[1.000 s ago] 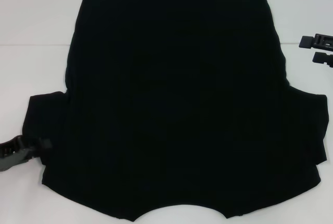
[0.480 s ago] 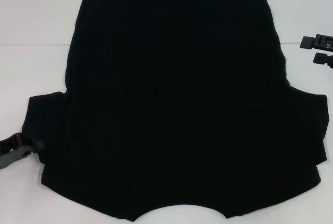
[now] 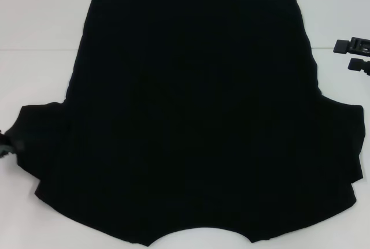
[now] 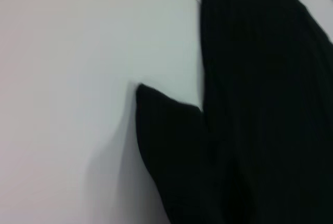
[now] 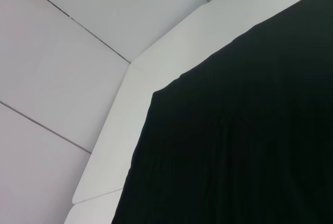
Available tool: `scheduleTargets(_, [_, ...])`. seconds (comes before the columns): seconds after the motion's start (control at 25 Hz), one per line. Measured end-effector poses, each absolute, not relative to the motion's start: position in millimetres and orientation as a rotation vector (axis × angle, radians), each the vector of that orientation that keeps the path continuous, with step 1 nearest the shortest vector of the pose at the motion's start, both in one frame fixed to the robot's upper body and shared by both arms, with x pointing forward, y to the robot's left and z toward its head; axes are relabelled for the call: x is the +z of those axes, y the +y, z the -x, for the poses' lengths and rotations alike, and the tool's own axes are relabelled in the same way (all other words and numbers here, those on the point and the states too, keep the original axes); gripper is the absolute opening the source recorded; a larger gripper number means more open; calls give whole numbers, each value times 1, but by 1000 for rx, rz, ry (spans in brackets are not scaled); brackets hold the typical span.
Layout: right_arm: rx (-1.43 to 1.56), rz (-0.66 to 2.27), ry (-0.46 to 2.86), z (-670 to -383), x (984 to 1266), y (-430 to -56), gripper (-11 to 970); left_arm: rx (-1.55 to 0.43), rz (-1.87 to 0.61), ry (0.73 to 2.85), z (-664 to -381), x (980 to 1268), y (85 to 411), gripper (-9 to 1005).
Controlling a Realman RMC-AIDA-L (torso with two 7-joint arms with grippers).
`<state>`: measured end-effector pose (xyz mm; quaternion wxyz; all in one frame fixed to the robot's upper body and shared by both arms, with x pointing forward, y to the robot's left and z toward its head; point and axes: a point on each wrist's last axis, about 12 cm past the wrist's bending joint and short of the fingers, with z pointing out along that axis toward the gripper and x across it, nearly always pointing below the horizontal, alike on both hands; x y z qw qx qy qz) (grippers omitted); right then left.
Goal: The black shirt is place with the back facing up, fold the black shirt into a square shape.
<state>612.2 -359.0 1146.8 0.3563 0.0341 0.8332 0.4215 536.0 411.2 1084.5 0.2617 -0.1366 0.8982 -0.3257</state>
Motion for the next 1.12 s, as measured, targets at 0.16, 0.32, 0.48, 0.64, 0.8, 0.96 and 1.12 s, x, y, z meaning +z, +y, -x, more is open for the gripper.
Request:
scheduleTargets(0.16, [1088,-86,2153,-613,1147,-359,916,-809,350,2457,-545,1097,420,12])
scheduleTargets(0.32, [1088,-86,2153,-613,1147,-359,916,-745,316,2482,-554,1109,423,21])
scheduleTargets(0.48, [1088,-86,2152,-613,1147,-359,916,-688,273,2511,-563,1117,422,30])
scheduleTargets(0.64, [1087,-85,2154,-612,1147,-359,916,-609,220,2545,-572,1129,423,38])
scheduleTargets(0.8, [1086,-83,2155,-612,1147,-359,916,-510,66,2587,-582,1149,417,47])
scheduleTargets(0.96, [1089,-84,2156,-612,1146,-358,915,-388,-147,2615,-590,1165,394,56])
scheduleTargets(1.12, [1091,-88,2159,-611,1145,-359,915,-373,-264,2614,-594,1173,373,65])
